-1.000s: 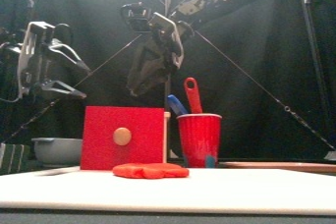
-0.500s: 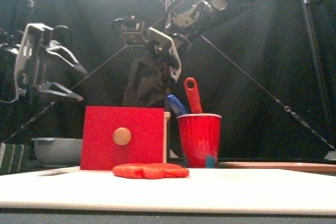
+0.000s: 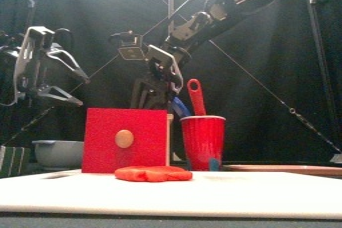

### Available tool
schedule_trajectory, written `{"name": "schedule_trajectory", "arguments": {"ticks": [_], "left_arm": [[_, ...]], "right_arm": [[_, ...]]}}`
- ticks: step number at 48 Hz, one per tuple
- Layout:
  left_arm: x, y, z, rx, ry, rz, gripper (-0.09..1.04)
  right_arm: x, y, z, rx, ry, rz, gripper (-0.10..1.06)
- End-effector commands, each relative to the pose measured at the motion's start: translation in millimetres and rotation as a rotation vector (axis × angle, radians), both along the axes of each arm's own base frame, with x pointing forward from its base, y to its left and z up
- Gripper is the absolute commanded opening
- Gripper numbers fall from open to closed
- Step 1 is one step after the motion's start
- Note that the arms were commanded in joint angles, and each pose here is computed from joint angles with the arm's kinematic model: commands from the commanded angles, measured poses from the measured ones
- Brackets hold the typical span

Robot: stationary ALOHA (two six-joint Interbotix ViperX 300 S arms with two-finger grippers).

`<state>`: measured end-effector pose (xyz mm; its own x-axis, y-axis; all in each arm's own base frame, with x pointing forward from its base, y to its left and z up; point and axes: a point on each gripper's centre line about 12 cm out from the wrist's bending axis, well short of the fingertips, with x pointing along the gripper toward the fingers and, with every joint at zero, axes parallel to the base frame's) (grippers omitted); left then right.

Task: Get the cutter from the drawer then cut the dough then place the extra dough in the bowl
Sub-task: Place the cutter on the board

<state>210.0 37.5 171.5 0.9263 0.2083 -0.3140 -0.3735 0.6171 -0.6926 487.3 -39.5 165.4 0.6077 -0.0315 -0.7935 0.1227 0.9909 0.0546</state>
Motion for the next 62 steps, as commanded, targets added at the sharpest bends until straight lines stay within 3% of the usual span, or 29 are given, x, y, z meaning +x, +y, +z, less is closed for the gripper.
{"name": "schedule_trajectory", "arguments": {"ticks": [1, 23, 34, 38, 46, 54, 62], "left_arm": [[2, 1, 4, 0.003, -0.013, 0.003, 0.87], [2, 1, 3, -0.001, -0.013, 0.005, 0.87], [2, 1, 4, 0.000, -0.014, 0.005, 0.87], [2, 1, 4, 0.000, -0.014, 0.007, 0.87], [2, 1, 5, 0.002, -0.018, 0.006, 0.87], [2, 5, 11, 0.004, -0.041, 0.022, 0.87], [4, 14, 20, 0.009, -0.073, 0.060, 0.87]], "right_arm": [[5, -2, 37, -0.012, -0.087, -0.001, 0.56], [-22, 2, 118, -0.029, -0.218, 0.006, 0.56], [-62, 10, 130, -0.016, -0.214, 0.011, 0.56], [-79, 17, 129, -0.003, -0.206, 0.020, 0.56], [-115, 34, 115, 0.060, -0.168, 0.030, 0.56], [-147, 42, 86, 0.146, -0.111, 0.001, 0.56], [-162, 42, 53, 0.162, -0.090, -0.029, 0.56]]}}
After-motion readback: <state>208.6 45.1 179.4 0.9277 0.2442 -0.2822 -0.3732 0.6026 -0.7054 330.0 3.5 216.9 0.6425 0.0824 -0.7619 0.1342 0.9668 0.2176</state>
